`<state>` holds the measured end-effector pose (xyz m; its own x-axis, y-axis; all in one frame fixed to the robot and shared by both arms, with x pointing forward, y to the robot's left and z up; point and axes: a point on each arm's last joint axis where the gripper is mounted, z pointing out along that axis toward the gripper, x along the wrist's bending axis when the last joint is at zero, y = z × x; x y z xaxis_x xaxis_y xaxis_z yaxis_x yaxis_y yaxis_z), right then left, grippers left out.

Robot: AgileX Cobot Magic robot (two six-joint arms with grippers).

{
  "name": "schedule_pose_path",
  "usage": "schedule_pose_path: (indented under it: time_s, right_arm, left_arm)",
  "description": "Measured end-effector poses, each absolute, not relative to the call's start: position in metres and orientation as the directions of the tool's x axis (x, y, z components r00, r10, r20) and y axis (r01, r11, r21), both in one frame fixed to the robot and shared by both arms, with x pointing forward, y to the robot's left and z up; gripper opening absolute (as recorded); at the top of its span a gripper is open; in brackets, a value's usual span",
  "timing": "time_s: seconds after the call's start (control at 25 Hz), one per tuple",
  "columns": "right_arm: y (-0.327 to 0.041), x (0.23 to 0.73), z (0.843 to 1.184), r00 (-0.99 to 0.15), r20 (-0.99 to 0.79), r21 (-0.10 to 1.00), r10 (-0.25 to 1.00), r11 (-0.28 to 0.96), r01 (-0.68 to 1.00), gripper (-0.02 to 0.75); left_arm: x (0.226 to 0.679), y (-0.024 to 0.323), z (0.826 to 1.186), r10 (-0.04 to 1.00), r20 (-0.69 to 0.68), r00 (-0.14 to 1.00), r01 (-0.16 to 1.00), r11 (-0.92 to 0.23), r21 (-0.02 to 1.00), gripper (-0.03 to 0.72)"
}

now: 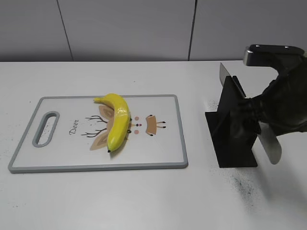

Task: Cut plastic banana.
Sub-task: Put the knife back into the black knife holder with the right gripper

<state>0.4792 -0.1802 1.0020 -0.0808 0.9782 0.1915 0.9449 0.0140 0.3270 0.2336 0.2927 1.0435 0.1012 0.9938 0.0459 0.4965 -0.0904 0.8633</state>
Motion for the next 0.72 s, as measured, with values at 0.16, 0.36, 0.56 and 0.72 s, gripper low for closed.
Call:
schedule_pose_path:
  time_s: [0.16,0.36,0.56,0.72]
  right_arm:
    - [-0.175,0.488,1.018,-0.135,0.2,0.382,0.97,0.049,0.923,0.637]
    - [-0.173,0.493,1.064,-0.28,0.172,0.538,0.944,0.148,0.83,0.636]
    - [-0.184,0.469,1.119,-0.395,0.116,0.677,0.911,0.218,0.703,0.622]
    - [-0.2,0.434,1.145,-0.441,0.081,0.706,0.894,0.261,0.659,0.603]
  left_arm:
    - [0.234,0.293,1.043,0.994,0.046,0.101,0.496,-0.09,0.863,0.553]
    - [0.234,0.293,1.043,0.994,0.046,0.101,0.496,-0.09,0.863,0.553]
    - [0.234,0.293,1.043,0.994,0.046,0.101,0.496,-0.09,0.863,0.553]
    - [0.234,0.293,1.044,0.994,0.046,0.101,0.496,-0.09,0.864,0.553]
